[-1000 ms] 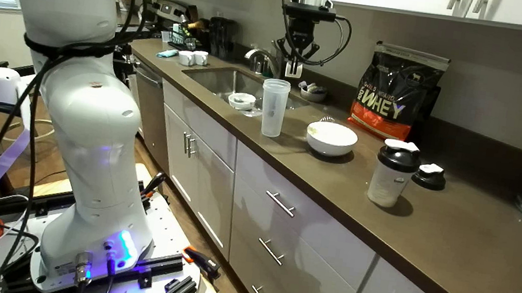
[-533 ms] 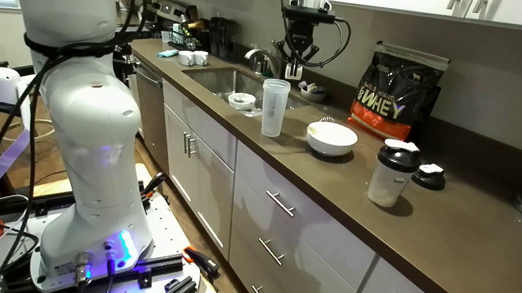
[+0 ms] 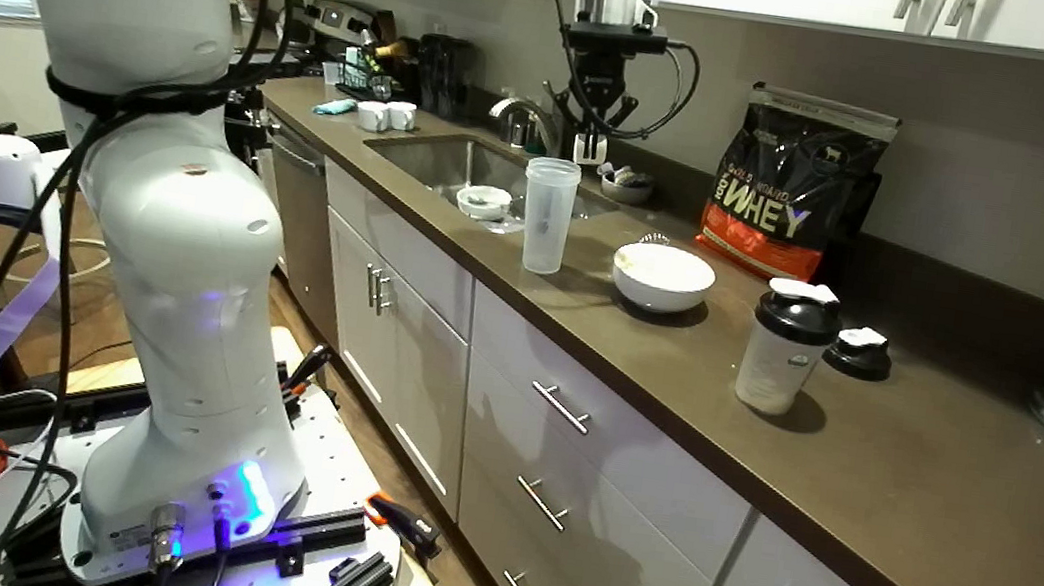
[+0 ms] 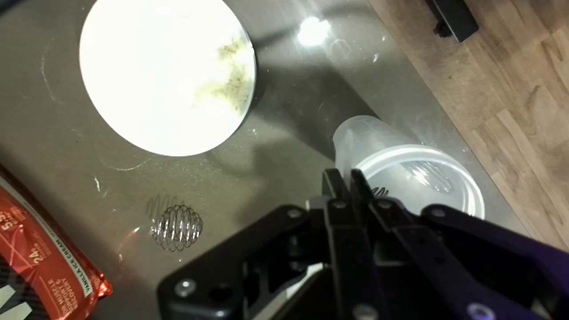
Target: Put one scoop of the contents from the white bowl into the left cup
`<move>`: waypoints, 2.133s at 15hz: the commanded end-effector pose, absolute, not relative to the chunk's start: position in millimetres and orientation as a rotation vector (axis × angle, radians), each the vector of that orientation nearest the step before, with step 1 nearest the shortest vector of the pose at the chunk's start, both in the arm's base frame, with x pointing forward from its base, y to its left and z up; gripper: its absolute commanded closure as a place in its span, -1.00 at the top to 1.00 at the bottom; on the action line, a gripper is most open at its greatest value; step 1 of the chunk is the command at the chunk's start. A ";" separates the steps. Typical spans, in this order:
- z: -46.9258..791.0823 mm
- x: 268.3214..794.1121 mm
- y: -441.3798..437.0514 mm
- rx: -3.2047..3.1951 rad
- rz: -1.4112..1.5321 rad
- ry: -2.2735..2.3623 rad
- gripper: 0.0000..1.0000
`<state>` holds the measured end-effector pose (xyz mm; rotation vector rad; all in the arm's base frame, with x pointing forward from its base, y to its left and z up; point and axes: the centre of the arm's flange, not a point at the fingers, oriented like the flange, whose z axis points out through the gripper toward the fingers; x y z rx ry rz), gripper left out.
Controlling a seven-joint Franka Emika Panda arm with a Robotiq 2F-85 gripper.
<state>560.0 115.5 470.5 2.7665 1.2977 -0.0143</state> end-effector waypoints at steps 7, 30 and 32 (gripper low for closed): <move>478.0 537.3 119.0 2.683 0.094 1.292 -0.97; 477.7 527.9 130.7 2.654 0.104 1.321 -0.97; 477.8 527.5 131.3 2.648 0.113 1.321 -0.97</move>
